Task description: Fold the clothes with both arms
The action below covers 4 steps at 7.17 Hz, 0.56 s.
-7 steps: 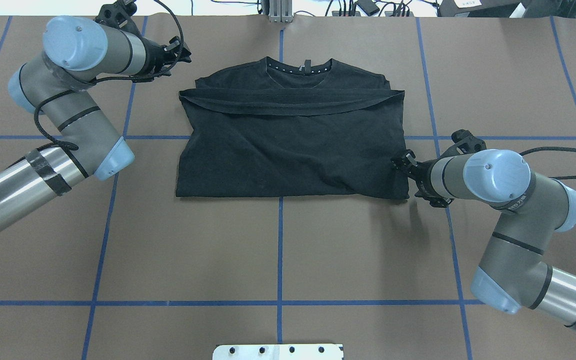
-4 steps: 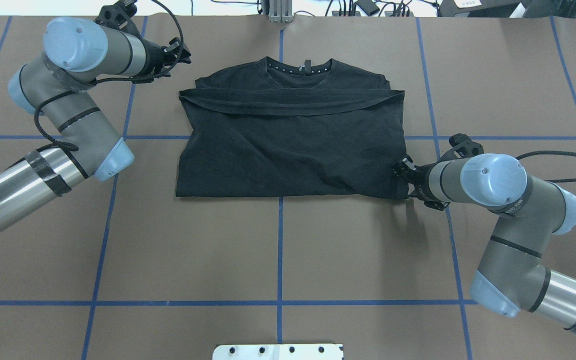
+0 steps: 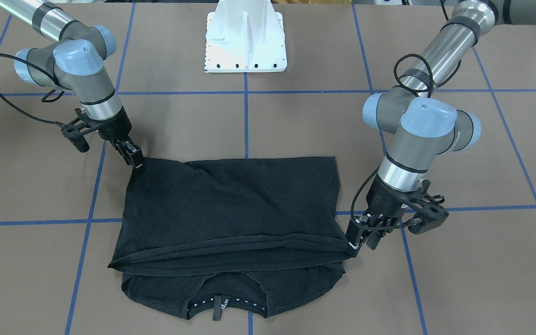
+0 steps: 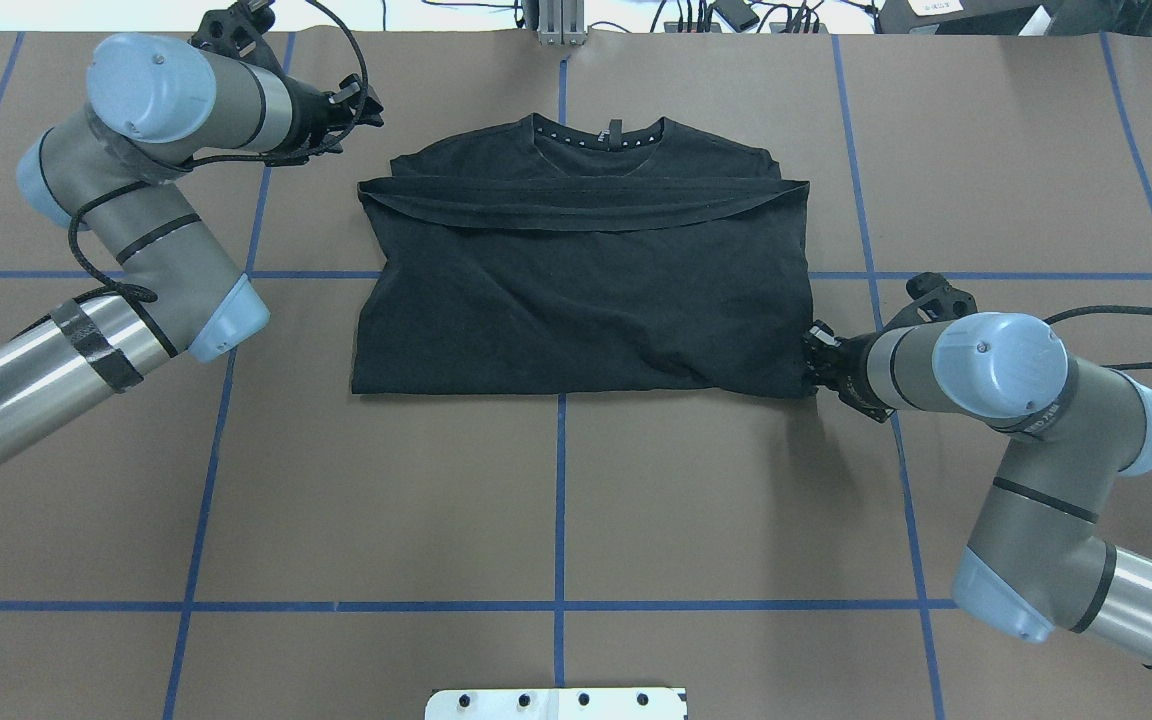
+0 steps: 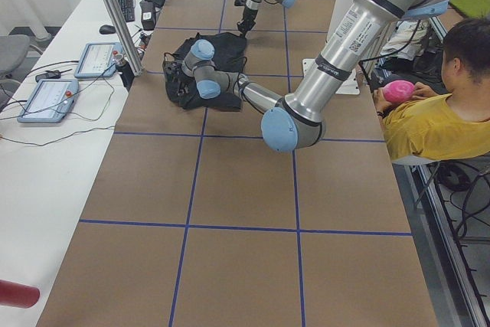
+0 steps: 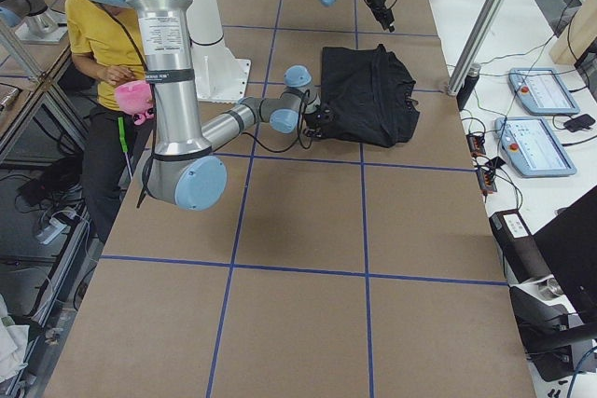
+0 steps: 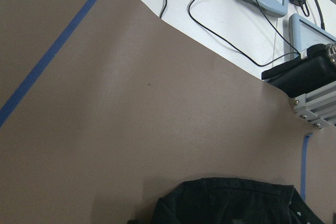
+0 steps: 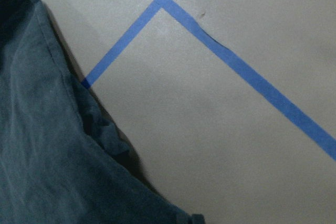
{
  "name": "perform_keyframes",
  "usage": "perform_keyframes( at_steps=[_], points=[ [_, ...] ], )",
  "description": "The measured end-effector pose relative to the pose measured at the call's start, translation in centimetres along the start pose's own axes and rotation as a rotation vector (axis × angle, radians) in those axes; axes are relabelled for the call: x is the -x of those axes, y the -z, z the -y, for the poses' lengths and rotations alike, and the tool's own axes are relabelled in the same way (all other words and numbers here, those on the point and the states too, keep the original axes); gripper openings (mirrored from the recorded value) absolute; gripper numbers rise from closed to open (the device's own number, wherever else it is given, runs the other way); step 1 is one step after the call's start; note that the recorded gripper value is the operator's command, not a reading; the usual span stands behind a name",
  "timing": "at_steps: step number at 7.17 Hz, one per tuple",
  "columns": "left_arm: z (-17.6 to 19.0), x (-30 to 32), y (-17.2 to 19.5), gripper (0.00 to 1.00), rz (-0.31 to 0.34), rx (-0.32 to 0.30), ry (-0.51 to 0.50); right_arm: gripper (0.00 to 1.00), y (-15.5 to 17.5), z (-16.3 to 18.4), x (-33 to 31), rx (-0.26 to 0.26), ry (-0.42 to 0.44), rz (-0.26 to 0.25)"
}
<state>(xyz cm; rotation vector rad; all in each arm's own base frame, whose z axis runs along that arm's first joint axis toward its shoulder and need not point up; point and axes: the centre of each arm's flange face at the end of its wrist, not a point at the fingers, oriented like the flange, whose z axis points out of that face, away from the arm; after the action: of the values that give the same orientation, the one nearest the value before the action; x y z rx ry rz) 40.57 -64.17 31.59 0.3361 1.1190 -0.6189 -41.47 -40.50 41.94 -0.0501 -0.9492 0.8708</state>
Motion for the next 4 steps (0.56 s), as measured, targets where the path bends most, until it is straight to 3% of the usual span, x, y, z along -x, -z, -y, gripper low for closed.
perform_keyframes(
  at_steps=[4],
  points=[
    [-0.1,-0.6,0.4,0.66,-0.007,0.000,0.000,0.00,4.8,-0.5,-2.8,0.079,0.009,-0.001]
  ],
)
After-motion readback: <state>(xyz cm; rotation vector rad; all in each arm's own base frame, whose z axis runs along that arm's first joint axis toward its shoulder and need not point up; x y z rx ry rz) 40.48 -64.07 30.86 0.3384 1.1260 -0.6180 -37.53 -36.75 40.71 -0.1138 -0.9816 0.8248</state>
